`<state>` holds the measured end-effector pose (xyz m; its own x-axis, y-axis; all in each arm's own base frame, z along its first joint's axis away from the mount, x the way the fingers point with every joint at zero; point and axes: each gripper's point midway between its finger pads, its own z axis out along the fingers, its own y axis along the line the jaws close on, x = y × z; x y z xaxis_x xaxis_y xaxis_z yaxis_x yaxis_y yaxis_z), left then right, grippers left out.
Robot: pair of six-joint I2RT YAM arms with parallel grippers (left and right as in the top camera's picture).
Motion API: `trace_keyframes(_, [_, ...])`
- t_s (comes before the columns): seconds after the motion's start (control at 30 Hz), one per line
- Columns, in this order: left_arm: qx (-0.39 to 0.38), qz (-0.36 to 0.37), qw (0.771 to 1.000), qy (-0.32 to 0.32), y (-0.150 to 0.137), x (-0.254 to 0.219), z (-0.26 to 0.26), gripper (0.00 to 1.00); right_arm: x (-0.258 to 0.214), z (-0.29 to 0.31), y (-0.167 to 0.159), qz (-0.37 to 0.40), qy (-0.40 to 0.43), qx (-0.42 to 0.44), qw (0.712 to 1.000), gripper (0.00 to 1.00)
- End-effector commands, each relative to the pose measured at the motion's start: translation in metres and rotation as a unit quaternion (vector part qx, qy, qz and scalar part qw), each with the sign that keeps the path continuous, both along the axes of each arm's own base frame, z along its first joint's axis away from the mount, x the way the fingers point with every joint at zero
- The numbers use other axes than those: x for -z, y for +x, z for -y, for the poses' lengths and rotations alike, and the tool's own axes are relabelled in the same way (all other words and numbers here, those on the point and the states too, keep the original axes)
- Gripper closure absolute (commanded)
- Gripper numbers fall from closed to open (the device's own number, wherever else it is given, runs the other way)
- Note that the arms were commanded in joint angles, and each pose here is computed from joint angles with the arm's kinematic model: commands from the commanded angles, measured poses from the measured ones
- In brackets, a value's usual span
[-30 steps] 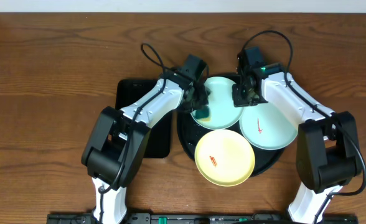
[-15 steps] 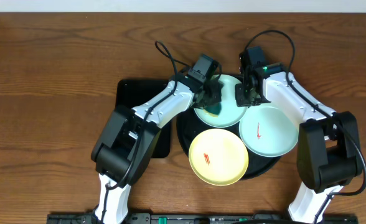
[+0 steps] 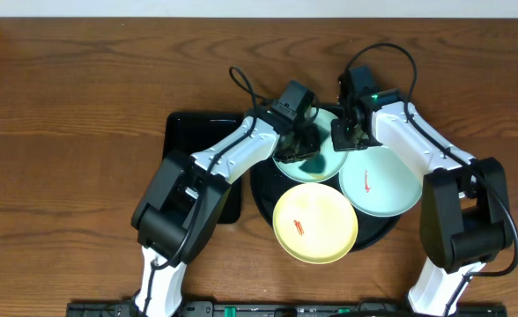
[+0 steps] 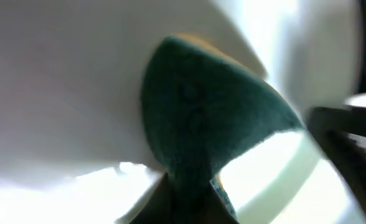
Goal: Clean dirty plates on tray and stack at the side
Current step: 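Grasp the green sponge with left gripper and scrub the top-left plate, then return the sponge with left gripper to the black rectangular tray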
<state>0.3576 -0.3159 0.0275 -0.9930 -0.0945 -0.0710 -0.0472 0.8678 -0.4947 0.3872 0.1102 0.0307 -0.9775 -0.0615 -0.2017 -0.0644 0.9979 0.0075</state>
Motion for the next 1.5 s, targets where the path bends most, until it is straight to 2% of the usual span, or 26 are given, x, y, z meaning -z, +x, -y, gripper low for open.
trace_keyframes(0.0, [-0.05,0.052,0.986,0.153,0.03,0.024,-0.071,0.93,-0.006,-0.003,0.002,0.008,-0.001,-0.01,1.0,0.99])
trace_keyframes(0.27, [-0.019,0.139,0.946,0.293,0.058,0.019,-0.123,0.93,-0.005,-0.002,-0.001,0.003,-0.004,-0.012,1.0,0.99])
trace_keyframes(0.5, [0.007,0.134,0.94,0.314,0.052,0.017,-0.125,0.92,-0.005,-0.001,-0.002,-0.001,-0.005,-0.012,1.0,0.99])
trace_keyframes(0.8, [0.023,0.139,0.962,0.232,0.052,-0.032,-0.09,0.92,-0.005,-0.001,-0.004,-0.003,-0.006,-0.012,1.0,0.99])
trace_keyframes(0.93, [0.039,0.136,0.976,0.166,0.04,-0.059,-0.072,0.92,-0.005,-0.001,-0.004,-0.003,-0.006,-0.012,1.0,0.99])
trace_keyframes(1.03, [0.045,0.127,0.981,0.141,0.028,-0.078,-0.071,0.92,-0.005,-0.001,-0.003,-0.003,-0.006,-0.012,1.0,0.99])
trace_keyframes(1.17, [0.025,0.106,0.983,0.147,0.011,-0.105,-0.1,0.92,-0.005,-0.001,-0.003,-0.003,-0.006,-0.012,1.0,0.99])
trace_keyframes(1.27, [-0.012,0.087,0.982,0.17,0.005,-0.121,-0.143,0.92,-0.005,-0.001,-0.004,-0.004,-0.005,-0.012,1.0,0.99])
trace_keyframes(1.37, [-0.06,0.054,0.974,0.212,0.002,-0.121,-0.195,0.92,-0.005,-0.001,-0.003,-0.002,-0.005,-0.012,1.0,0.99])
trace_keyframes(1.47, [-0.094,0.01,0.969,0.226,-0.004,-0.105,-0.234,0.93,-0.005,-0.002,-0.002,0.001,-0.004,-0.012,1.0,0.99])
